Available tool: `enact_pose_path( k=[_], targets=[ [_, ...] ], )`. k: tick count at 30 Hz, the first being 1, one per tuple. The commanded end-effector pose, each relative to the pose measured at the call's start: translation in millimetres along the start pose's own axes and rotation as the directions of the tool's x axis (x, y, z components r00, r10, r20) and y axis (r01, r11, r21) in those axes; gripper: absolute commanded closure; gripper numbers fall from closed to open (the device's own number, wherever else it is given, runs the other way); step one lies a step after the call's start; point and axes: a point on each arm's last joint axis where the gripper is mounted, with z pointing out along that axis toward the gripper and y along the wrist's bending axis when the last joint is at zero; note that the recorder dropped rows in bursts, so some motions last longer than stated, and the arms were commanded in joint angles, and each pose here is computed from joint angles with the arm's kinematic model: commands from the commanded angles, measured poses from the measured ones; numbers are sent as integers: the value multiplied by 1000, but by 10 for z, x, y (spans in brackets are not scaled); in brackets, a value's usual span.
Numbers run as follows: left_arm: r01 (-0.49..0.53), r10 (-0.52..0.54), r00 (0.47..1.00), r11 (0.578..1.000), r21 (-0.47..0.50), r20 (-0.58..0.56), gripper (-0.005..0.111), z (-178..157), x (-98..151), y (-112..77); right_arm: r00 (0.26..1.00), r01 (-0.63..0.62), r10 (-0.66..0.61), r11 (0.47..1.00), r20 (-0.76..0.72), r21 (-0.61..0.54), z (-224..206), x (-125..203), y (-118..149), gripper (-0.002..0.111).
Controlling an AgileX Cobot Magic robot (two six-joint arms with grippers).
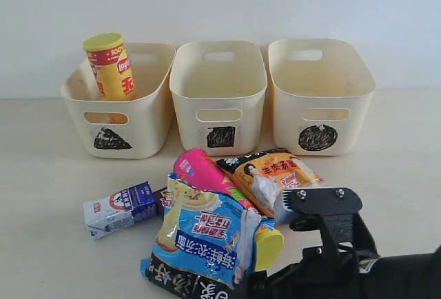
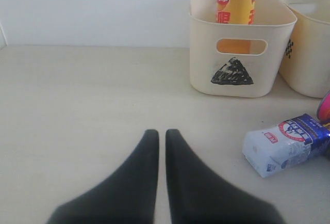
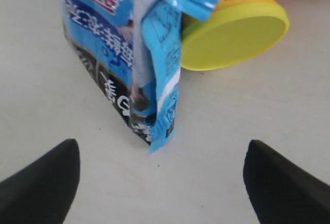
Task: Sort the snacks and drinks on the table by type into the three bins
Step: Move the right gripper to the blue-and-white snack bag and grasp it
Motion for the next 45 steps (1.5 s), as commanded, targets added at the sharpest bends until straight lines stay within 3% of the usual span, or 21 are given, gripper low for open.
enact_pose_path(
  k=[1,21,30,31,37,40,45],
  targets=[
    [7,-7,1000,1000,-3,16,103,-5,-21,1,999,7,-7,1000,-34,18,152,-24,40,30],
    [7,-7,1000,1000,-3,16,103,-5,-21,1,994,25,-25,1000,-103,-2,720,-287,333,30],
    [7,-7,1000,1000,-3,16,103,-5,-21,1,992,40,-35,999,-125,37,1015,-287,323,31],
    [7,-7,1000,1000,-3,16,103,-5,-21,1,992,45,-40,998,-119,40,1026,-298,325,33],
    [7,-7,1000,1000,-3,16,103,-5,-21,1,992,79,-76,997,-97,20,1030,-372,382,74],
    [7,-7,1000,1000,-3,16,103,-5,-21,1,990,96,-94,995,-109,12,1029,-361,387,109],
    [7,-7,1000,1000,-3,16,103,-5,-21,1,978,138,-145,989,-153,-55,948,-345,457,108]
  ],
)
